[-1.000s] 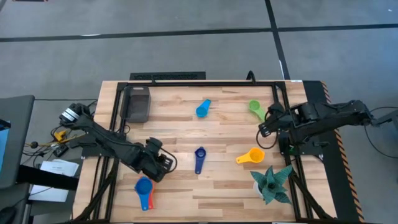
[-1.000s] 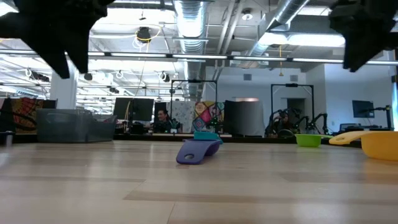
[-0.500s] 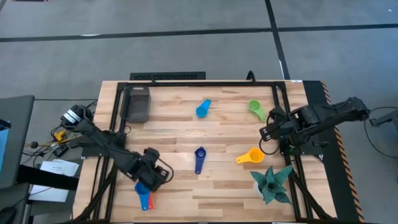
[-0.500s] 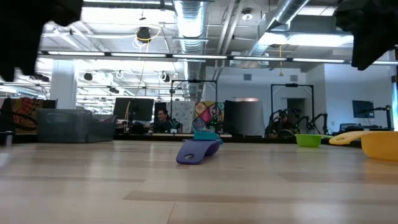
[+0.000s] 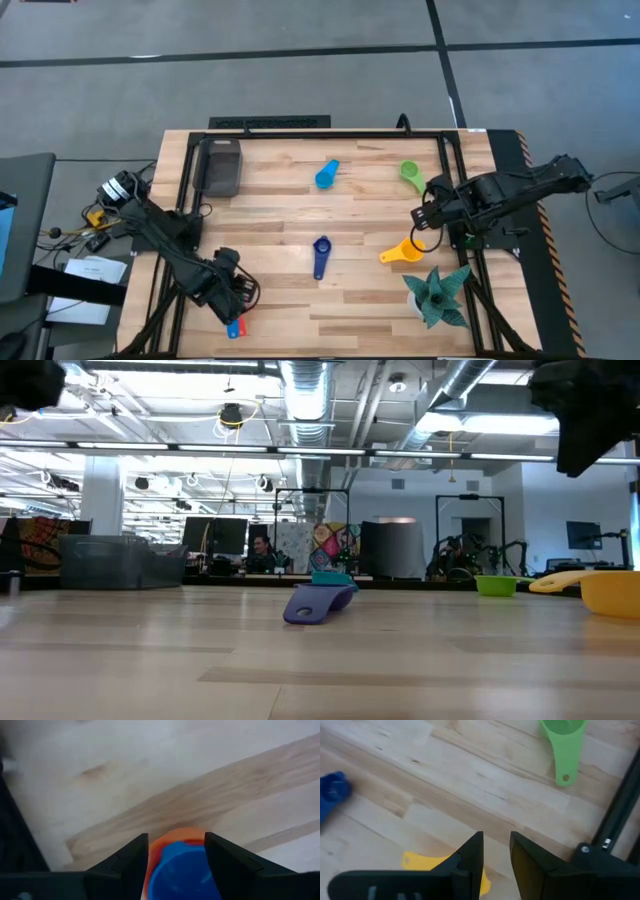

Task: Nest measuring cups in basket
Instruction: Stack the blue measuring cup on top of the red measuring cup, then stack the yellow measuring cup on top of the blue measuring cup

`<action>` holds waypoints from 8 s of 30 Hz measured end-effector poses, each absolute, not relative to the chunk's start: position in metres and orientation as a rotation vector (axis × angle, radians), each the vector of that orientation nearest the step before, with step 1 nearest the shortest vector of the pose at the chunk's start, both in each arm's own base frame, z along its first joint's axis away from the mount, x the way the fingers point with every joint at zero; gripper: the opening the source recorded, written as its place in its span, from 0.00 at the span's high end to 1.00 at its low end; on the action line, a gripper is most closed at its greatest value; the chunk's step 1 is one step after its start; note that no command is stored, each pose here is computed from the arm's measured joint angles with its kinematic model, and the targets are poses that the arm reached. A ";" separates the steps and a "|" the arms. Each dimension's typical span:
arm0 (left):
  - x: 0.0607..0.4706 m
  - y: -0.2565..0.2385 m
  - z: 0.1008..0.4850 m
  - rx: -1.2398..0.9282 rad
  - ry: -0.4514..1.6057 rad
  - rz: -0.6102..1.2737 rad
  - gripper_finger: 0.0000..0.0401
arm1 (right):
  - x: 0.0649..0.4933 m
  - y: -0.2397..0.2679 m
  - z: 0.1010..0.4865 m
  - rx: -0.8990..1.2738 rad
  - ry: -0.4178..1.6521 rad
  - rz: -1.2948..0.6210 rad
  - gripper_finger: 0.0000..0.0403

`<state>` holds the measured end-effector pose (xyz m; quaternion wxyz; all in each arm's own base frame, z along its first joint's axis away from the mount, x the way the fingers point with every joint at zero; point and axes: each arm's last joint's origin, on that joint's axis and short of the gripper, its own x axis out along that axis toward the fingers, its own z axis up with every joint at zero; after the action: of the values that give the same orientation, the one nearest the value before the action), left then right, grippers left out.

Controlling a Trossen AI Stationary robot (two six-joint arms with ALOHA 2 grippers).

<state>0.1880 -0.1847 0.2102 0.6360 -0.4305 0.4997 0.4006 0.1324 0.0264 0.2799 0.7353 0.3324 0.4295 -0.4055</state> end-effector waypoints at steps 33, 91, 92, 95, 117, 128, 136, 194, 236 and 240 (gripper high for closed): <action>0.178 -0.179 0.192 -0.939 1.188 0.948 0.54 | 0.138 0.028 0.279 0.750 0.925 -0.872 0.71; 0.165 -0.277 0.261 -0.577 1.132 -0.321 0.98 | 0.349 0.082 0.291 0.637 0.365 -0.040 0.71; 0.166 -0.280 0.256 -0.567 1.139 -0.322 0.98 | 0.358 0.086 0.290 0.620 0.372 -0.037 0.71; 0.171 -0.291 0.239 -0.540 1.150 -0.315 0.97 | 0.383 0.093 0.287 0.552 0.390 -0.029 0.71; 0.183 -0.286 0.196 -0.306 1.179 -0.116 1.00 | 0.501 0.141 0.177 0.576 0.690 0.170 0.71; 0.209 -0.265 0.195 -0.235 1.190 -0.115 1.00 | 0.536 0.152 0.144 0.625 0.742 0.243 0.71; 0.207 -0.260 0.203 -0.270 1.237 -0.141 1.00 | 0.534 0.145 0.151 0.571 0.818 0.206 0.71; 0.299 -0.054 0.280 -0.489 0.610 0.591 0.80 | 0.132 0.021 0.249 0.766 1.078 -0.610 0.39; 0.315 -0.030 0.275 -0.437 0.602 0.572 0.80 | 0.167 0.024 0.188 0.590 1.497 -0.533 0.63; 0.315 -0.033 0.275 -0.461 0.619 0.537 0.80 | 0.178 0.024 0.177 0.563 1.542 -0.466 0.63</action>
<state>0.3150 -0.0326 0.2751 0.8915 -0.2221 0.2983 0.2588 0.1779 0.0239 0.1773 0.6576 0.2488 0.6807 -0.2059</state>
